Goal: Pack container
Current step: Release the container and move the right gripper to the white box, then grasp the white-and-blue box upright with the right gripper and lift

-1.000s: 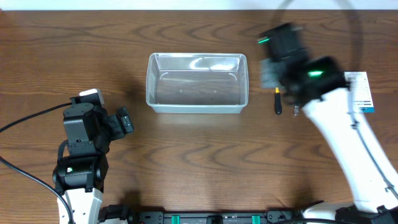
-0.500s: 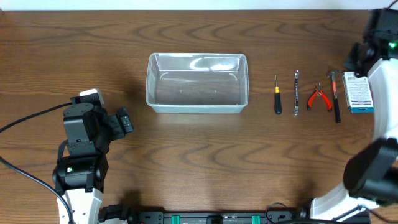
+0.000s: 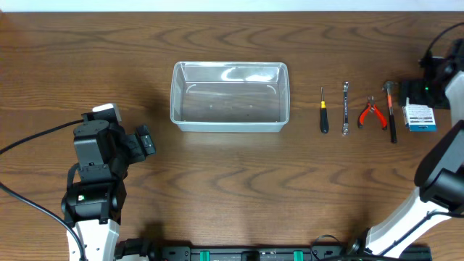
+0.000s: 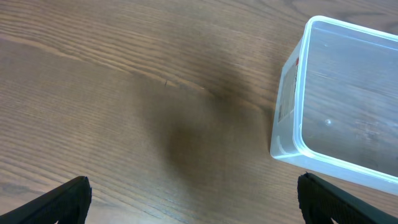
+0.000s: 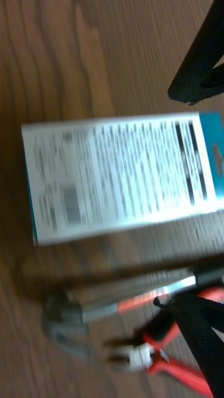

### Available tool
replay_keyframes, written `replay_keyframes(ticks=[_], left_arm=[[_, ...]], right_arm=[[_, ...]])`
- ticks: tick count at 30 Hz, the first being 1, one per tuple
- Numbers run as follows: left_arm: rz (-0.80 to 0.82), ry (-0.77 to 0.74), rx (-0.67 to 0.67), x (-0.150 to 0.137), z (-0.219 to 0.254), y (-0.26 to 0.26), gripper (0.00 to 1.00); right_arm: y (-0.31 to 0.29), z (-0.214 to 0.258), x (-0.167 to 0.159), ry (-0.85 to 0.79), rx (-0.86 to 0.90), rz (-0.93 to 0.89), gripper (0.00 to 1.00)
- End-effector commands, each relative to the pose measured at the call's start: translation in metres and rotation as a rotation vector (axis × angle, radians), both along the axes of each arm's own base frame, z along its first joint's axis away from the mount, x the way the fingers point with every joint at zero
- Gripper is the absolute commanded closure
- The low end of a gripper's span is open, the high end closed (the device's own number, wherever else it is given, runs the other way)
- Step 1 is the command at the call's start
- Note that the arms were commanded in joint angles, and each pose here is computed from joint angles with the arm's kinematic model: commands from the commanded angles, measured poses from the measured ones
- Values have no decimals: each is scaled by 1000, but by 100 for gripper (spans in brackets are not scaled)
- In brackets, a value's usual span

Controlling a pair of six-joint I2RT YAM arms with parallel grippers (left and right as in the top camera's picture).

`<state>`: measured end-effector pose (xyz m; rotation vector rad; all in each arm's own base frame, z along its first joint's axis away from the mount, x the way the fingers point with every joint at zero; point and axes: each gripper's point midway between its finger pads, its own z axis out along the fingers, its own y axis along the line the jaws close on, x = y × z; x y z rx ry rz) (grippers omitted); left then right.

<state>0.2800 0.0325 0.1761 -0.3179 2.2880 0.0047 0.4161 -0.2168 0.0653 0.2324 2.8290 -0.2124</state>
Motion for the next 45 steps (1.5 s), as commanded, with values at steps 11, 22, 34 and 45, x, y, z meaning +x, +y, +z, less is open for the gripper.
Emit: replay_keyframes(ticks=[11, 22, 34, 45], left_arm=[[-5, -16, 19, 3, 9, 1, 2], [-5, -16, 20, 3, 9, 1, 2], [-5, -16, 20, 3, 9, 1, 2], [-5, -16, 19, 3, 9, 1, 2]], right_arm=[[-23, -29, -3, 16, 12, -4, 1], [-23, -71, 0, 47, 45, -20, 1], [-19, -96, -4, 74, 104, -128, 16], [-11, -82, -15, 97, 160, -271, 40]])
